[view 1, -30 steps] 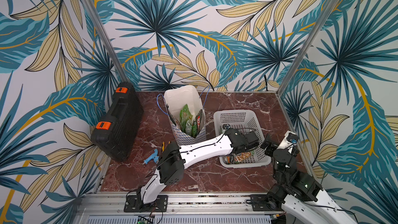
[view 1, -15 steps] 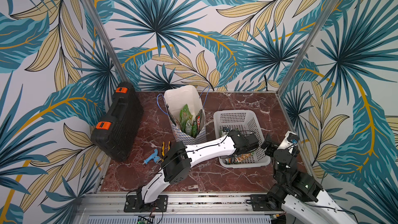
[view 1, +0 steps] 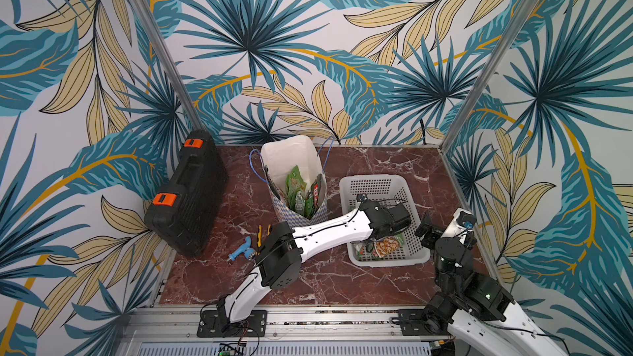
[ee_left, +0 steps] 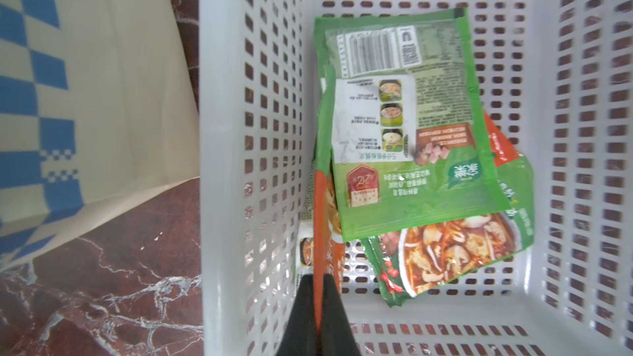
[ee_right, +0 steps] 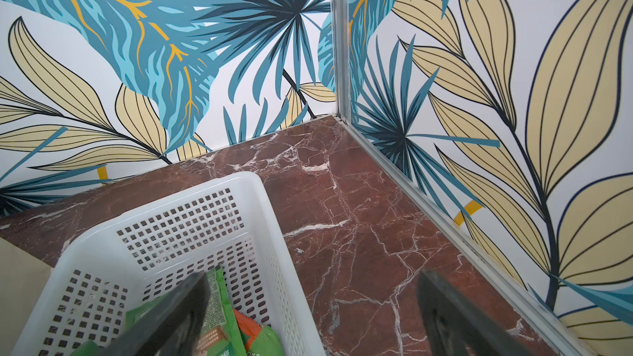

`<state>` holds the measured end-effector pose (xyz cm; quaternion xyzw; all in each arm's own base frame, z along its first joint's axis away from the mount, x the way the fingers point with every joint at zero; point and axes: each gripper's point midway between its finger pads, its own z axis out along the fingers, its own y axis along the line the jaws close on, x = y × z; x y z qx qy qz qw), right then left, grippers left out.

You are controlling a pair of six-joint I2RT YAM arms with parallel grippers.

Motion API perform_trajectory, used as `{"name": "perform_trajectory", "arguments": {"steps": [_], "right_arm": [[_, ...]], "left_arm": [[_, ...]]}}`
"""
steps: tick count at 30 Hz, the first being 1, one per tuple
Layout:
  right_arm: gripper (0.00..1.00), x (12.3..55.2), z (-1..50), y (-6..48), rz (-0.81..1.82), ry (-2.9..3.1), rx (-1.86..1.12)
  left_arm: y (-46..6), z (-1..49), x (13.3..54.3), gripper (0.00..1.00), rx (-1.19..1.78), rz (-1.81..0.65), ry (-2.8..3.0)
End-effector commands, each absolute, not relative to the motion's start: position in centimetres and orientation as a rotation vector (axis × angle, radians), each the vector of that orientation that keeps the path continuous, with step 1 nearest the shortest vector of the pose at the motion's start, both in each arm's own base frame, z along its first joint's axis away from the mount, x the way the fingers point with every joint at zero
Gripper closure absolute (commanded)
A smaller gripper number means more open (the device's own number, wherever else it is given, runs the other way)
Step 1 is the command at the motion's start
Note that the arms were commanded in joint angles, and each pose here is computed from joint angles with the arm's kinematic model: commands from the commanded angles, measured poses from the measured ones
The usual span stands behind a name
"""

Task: Place the condiment packets inside the bag
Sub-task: Pick up the condiment packet from the storage box, then place the condiment packet in the paper bag.

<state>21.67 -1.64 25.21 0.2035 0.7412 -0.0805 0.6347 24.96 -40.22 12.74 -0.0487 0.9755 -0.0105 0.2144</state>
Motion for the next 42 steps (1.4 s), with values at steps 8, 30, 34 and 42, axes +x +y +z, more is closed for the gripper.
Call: {"name": "perform_trajectory", "arguments": {"steps": [8,30,34,42], "right_arm": [[0.0,21.7,24.6,-1.6,-0.19,1.701,0.468],[0.0,22.5,24.0,-0.9,-0.207,1.732,0.439],[0.0,22.7,23.9,-0.6,-0.206,1.739,0.431],[0.0,23.0,23.7,-0.2,-0.207,1.751,0.414]], "left_arm": [[-42.7,23.2,26.1,1.0,0.129,-0.225,2.456],[-37.1,43.3,23.5,1.0,0.41,-0.539,1.978],[-33.7,46.1,23.7,1.0,0.374,-0.499,1.915],[-25.3,48.5,24.2,1.0,0.213,-0.411,1.845]]}}
